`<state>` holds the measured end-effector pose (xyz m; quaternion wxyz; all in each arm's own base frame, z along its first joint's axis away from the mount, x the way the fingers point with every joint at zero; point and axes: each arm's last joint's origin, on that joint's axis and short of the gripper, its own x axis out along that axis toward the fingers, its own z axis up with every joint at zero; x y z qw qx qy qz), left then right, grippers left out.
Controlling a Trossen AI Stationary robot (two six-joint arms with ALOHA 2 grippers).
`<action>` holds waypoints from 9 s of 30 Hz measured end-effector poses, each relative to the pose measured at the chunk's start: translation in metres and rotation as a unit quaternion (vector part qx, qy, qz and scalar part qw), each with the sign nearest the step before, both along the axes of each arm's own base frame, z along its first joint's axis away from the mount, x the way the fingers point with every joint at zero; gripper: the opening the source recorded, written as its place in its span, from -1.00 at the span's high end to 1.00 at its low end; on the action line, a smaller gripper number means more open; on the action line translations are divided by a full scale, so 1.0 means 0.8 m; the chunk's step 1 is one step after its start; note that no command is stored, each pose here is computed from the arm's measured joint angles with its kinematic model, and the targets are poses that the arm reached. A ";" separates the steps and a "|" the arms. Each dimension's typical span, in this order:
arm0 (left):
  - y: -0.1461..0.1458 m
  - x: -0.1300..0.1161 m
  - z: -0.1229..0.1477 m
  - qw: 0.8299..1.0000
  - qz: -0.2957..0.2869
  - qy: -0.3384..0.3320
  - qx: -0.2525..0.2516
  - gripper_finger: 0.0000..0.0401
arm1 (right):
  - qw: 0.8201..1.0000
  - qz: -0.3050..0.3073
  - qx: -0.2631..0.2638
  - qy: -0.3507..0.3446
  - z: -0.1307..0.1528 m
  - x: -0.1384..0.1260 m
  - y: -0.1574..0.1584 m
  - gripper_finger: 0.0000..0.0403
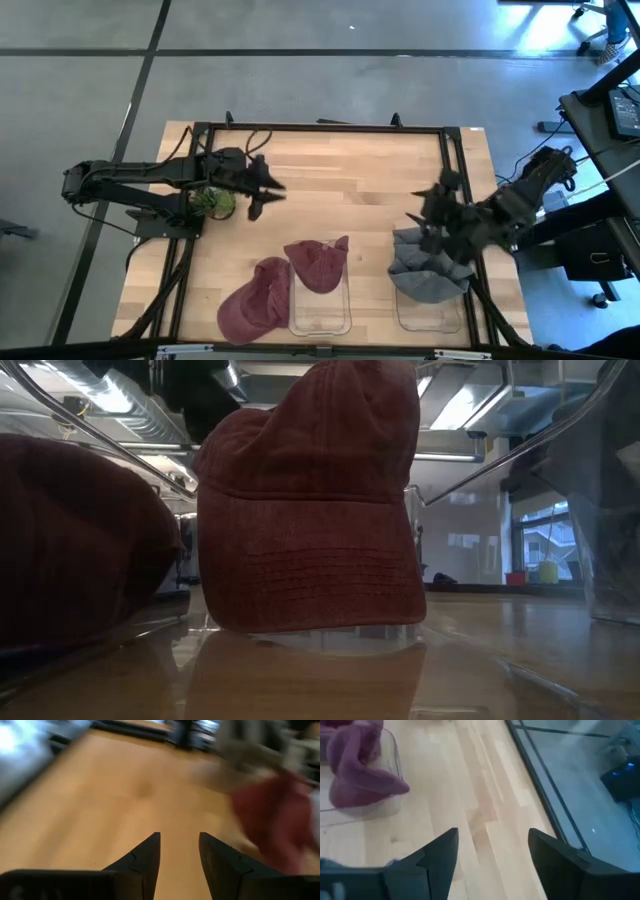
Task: Pick & Place hat
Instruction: Put the red cap into the left transparent bin, then return to Home Position
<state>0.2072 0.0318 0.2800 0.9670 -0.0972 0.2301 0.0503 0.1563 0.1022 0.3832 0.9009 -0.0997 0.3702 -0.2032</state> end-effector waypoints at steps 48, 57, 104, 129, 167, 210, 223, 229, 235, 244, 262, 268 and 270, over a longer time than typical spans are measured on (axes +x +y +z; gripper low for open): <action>-0.204 0.001 -0.106 0.907 -0.328 0.232 0.125 0.40 | 0.985 0.121 0.060 -0.112 0.003 0.148 -0.120 -0.19; -0.216 0.018 -0.121 0.885 -0.381 0.190 0.189 0.44 | 0.984 0.121 0.060 -0.115 0.004 0.148 -0.119 -0.19; -0.244 0.017 -0.134 0.895 -0.356 0.170 0.210 -0.13 | 0.980 0.069 0.127 -0.139 0.003 0.148 -0.119 -0.19; -0.265 0.028 -0.187 0.867 -0.350 0.192 0.300 0.42 | 0.978 0.059 0.138 -0.144 0.003 0.148 -0.119 -0.19; -0.179 0.002 0.123 0.944 -0.118 0.218 -0.218 0.81 | 0.972 0.109 0.160 -0.134 0.003 0.148 -0.115 -0.19; -0.221 0.177 0.102 0.922 -0.322 0.212 -0.038 0.80 | 0.979 0.117 0.144 -0.086 -0.012 0.151 -0.115 -0.19; -0.204 0.201 0.051 0.904 -0.293 0.309 -0.027 0.71 | 0.980 0.115 0.145 -0.069 -0.016 0.149 -0.115 -0.19; -0.197 0.203 0.051 0.910 -0.279 0.308 -0.003 0.58 | 0.980 0.115 0.145 -0.069 -0.016 0.149 -0.115 -0.19; -0.194 0.204 0.051 0.918 -0.247 0.309 0.020 0.41 | 0.979 0.108 0.154 -0.072 -0.016 0.149 -0.115 -0.19; -0.183 0.196 0.068 0.924 -0.248 0.291 0.007 0.18 | 0.979 0.097 0.166 -0.072 -0.016 0.148 -0.115 -0.19; -0.121 0.087 0.121 0.978 -0.172 0.116 0.028 0.17 | 0.975 0.141 0.154 -0.079 0.003 0.087 -0.071 -0.19; -0.113 -0.005 0.096 0.983 -0.180 -0.037 0.028 0.19 | 0.968 0.142 0.132 -0.158 -0.065 0.042 -0.046 -0.19; -0.109 -0.034 0.078 0.979 -0.187 -0.077 0.038 0.19 | 0.957 0.167 0.146 -0.189 -0.088 0.029 -0.046 -0.19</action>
